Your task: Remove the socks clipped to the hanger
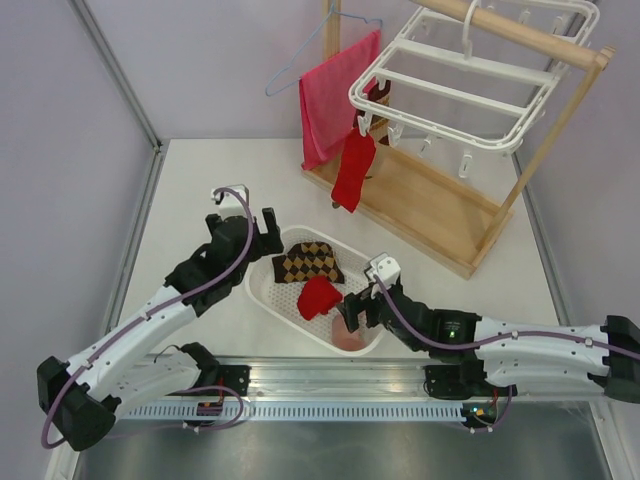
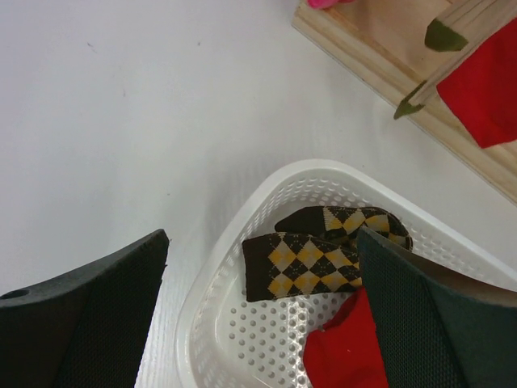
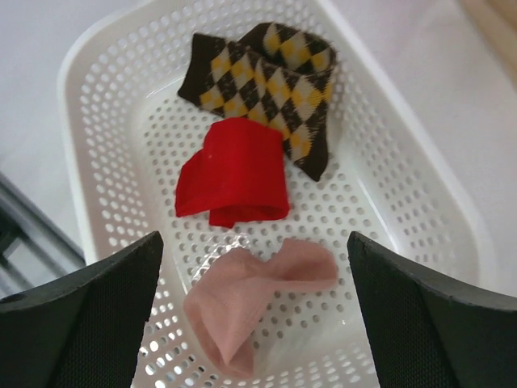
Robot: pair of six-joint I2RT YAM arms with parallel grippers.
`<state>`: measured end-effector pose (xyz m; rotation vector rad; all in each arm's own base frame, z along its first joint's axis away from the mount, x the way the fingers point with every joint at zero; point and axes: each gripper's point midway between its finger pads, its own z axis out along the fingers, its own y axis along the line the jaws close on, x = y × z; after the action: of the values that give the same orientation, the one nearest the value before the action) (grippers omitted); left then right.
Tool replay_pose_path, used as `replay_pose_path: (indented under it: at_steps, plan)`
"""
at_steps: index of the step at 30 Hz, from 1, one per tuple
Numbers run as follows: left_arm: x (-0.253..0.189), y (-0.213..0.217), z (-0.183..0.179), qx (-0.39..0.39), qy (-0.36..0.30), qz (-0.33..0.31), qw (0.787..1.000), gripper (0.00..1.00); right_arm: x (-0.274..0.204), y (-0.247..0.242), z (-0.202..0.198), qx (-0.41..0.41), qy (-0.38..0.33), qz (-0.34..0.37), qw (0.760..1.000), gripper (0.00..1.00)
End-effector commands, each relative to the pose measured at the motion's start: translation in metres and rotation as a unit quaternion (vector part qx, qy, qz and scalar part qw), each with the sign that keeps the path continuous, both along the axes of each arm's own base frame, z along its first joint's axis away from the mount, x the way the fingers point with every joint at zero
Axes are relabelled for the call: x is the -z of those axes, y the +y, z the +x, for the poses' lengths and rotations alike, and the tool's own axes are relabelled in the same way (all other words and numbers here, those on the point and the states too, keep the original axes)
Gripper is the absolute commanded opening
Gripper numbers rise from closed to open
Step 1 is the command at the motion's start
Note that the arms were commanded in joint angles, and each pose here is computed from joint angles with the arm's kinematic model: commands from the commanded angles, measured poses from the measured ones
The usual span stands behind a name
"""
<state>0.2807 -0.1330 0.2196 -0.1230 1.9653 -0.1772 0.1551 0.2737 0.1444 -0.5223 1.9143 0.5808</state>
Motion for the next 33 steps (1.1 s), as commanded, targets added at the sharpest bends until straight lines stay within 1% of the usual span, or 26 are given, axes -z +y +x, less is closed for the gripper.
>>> replay_pose_path:
  at_steps: [1,2,3,7,9,11,12,13,14,15,16,17,18,23,28,33]
  plan:
    - [0.009,-0.017,0.007,0.029,0.016,-0.038,0.999,1.0,-0.03,-0.025,0.025,0.084,-0.036,0.015,0.996,0.98]
    - [0.011,-0.022,0.008,0.041,0.019,-0.044,0.998,1.0,-0.034,-0.03,0.028,0.09,-0.038,0.029,0.995,0.98]
    - [0.013,-0.025,0.009,0.047,0.02,-0.045,0.998,1.0,-0.034,-0.04,0.04,0.112,-0.041,0.032,0.992,0.98]
    - [0.015,-0.033,0.013,0.063,0.018,-0.053,0.996,1.0,-0.042,-0.062,0.07,0.139,-0.054,0.069,0.986,0.98]
    - [0.017,-0.034,0.012,0.066,0.02,-0.053,0.996,1.0,-0.052,-0.07,0.088,0.147,-0.074,0.103,0.981,0.98]
    - [0.021,-0.034,0.012,0.068,0.025,-0.05,0.996,1.0,-0.062,-0.072,0.103,0.151,-0.101,0.119,0.976,0.98]
    - [0.023,-0.033,0.012,0.067,0.026,-0.05,0.996,1.0,-0.065,-0.081,0.116,0.166,-0.112,0.121,0.972,0.98]
    - [0.026,-0.033,0.011,0.068,0.03,-0.048,0.996,1.0,-0.068,-0.076,0.12,0.147,-0.117,0.126,0.974,0.98]
    - [0.028,-0.032,0.01,0.069,0.032,-0.048,0.996,1.0,-0.072,-0.072,0.132,0.146,-0.124,0.134,0.972,0.98]
    - [0.029,-0.032,0.01,0.068,0.033,-0.049,0.996,1.0,-0.074,-0.081,0.145,0.158,-0.13,0.138,0.969,0.98]
    - [0.032,-0.032,0.009,0.069,0.036,-0.048,0.996,1.0,-0.076,-0.076,0.151,0.142,-0.13,0.146,0.97,0.98]
    - [0.033,-0.03,0.009,0.067,0.037,-0.047,0.996,1.0,-0.079,-0.073,0.163,0.143,-0.137,0.153,0.968,0.97]
    - [0.033,-0.03,0.009,0.067,0.037,-0.048,0.996,1.0,-0.082,-0.077,0.173,0.149,-0.144,0.155,0.966,0.96]
    - [0.035,-0.031,0.01,0.072,0.039,-0.051,0.995,1.0,-0.098,-0.051,0.208,0.1,-0.174,0.152,0.968,0.92]
    - [0.036,-0.034,0.013,0.079,0.04,-0.054,0.995,1.0,-0.115,-0.033,0.224,0.077,-0.205,0.175,0.96,0.9]
    - [0.041,-0.04,0.016,0.088,0.045,-0.061,0.993,1.0,-0.111,-0.02,0.24,0.065,-0.219,0.183,0.956,0.89]
